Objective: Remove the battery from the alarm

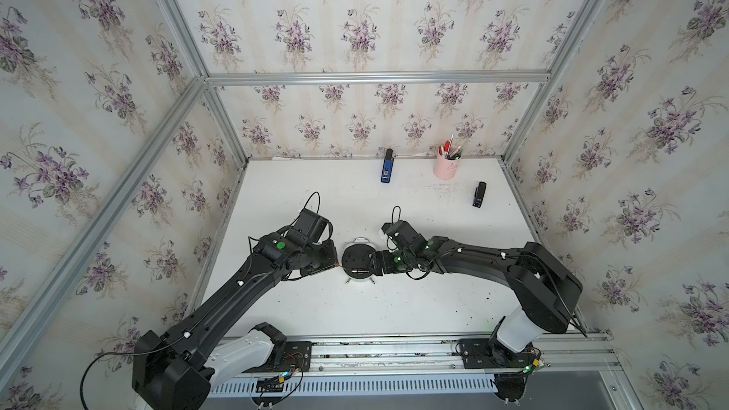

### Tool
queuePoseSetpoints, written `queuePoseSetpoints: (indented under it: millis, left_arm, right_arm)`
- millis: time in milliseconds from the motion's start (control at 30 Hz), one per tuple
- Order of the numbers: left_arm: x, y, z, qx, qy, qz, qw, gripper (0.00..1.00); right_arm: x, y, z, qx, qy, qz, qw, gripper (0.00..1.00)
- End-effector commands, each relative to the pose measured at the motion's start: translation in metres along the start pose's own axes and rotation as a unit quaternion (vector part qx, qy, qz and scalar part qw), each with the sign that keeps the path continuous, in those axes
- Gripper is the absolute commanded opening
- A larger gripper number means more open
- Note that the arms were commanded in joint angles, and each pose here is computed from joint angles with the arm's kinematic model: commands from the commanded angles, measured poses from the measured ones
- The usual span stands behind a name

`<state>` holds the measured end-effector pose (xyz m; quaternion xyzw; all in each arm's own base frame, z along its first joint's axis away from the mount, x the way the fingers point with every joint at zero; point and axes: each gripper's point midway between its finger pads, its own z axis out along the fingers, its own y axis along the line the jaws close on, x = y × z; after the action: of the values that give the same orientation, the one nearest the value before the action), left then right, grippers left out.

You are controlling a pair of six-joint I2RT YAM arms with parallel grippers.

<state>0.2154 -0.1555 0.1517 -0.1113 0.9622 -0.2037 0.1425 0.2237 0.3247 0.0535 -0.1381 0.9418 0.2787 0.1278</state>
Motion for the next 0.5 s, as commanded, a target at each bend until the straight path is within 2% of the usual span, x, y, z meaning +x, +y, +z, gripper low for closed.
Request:
queuePoseSetpoints:
  millis: [0,367,467]
  left_arm:
    - [0.005,0.002,-0.004,-0.005,0.008,-0.008,1.000,0.00]
    - [0.007,-0.010,0.000,0.006,0.013,-0.009,1.000,0.00]
    - [0.006,-0.007,0.001,-0.015,0.008,-0.005,1.000,0.00]
  right_arm:
    - [-0.003,0.001,0.000,0.001,-0.007,-0.001,1.000,0.84]
    - [-0.001,-0.001,0.001,-0.002,-0.007,0.003,1.000,0.82]
    - [0.000,-0.001,0.001,-0.002,-0.005,0.004,1.000,0.82]
